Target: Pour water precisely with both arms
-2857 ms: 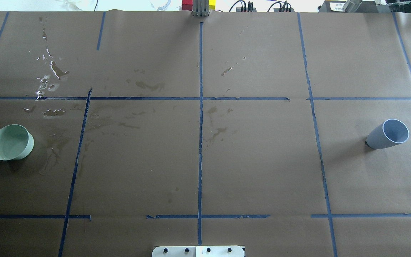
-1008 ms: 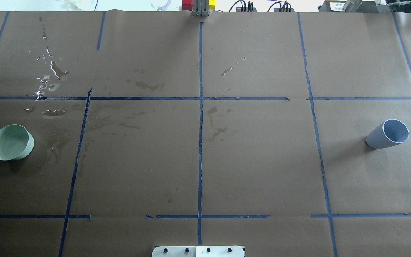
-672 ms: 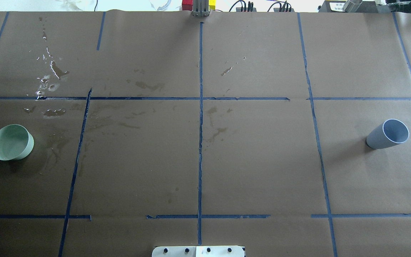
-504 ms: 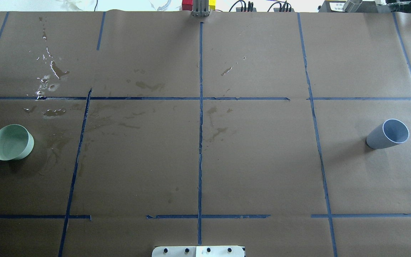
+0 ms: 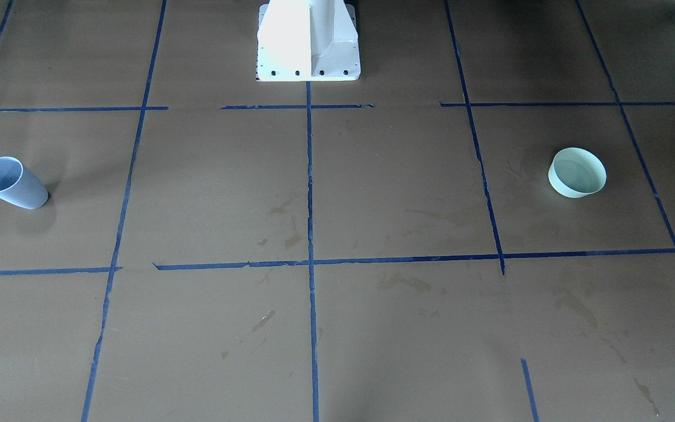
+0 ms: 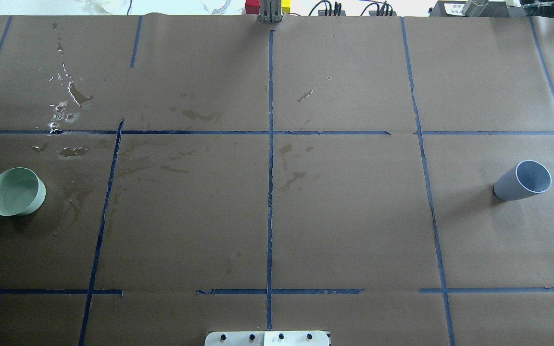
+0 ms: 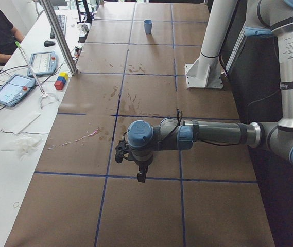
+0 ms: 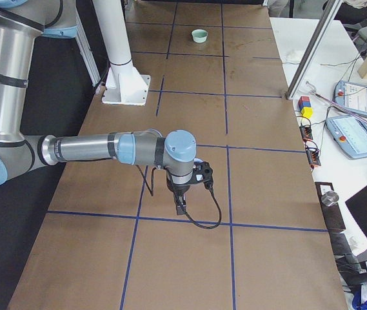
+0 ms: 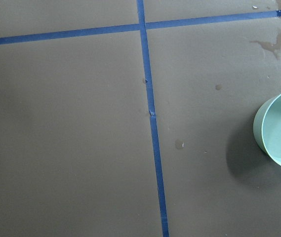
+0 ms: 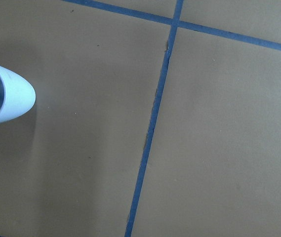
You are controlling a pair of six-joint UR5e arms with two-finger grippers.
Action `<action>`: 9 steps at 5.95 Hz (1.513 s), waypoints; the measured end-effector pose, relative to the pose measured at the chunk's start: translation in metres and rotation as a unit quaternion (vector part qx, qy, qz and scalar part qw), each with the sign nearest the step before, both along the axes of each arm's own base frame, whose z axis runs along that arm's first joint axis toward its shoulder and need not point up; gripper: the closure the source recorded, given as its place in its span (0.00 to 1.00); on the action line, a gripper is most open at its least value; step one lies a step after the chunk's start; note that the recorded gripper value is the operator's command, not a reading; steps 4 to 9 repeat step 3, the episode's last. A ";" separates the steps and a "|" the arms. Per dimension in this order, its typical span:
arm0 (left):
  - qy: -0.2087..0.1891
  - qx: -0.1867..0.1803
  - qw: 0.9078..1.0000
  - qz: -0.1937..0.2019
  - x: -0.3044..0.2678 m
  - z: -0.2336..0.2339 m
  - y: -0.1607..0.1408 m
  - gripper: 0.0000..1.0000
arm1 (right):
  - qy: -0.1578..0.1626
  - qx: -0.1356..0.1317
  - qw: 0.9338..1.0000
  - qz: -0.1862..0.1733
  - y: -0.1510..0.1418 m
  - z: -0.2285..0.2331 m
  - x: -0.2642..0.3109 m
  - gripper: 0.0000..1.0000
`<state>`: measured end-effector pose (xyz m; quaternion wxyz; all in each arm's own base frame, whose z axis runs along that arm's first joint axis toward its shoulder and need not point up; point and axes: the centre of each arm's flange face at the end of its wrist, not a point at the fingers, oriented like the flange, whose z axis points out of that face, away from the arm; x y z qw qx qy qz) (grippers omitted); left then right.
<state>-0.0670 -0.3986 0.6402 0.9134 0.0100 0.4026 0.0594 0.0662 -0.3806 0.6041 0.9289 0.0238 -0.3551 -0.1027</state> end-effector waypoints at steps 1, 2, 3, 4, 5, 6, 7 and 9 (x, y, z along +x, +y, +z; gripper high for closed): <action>-0.004 0.000 1.000 0.001 0.000 -0.001 0.006 0.00 | -0.001 0.003 1.000 -0.002 0.000 -0.001 0.000 0.00; -0.005 0.003 1.000 0.001 0.000 -0.005 0.008 0.00 | -0.001 0.004 1.000 -0.002 0.000 -0.001 0.000 0.00; -0.006 0.004 1.000 0.001 0.000 -0.008 0.009 0.00 | -0.003 0.004 1.000 -0.003 0.001 -0.002 0.000 0.00; -0.006 0.004 1.000 0.001 0.000 -0.008 0.009 0.00 | -0.003 0.004 1.000 -0.003 0.001 -0.002 0.000 0.00; -0.006 0.004 1.000 0.001 0.000 -0.008 0.009 0.00 | -0.003 0.004 1.000 -0.003 0.001 -0.002 0.000 0.00; -0.006 0.004 1.000 0.001 0.000 -0.008 0.009 0.00 | -0.003 0.004 1.000 -0.003 0.001 -0.002 0.000 0.00; -0.006 0.004 1.000 0.001 0.000 -0.008 0.009 0.00 | -0.003 0.004 1.000 -0.003 0.001 -0.002 0.000 0.00; -0.006 0.004 1.000 0.001 0.000 -0.008 0.009 0.00 | -0.003 0.004 1.000 -0.003 0.001 -0.002 0.000 0.00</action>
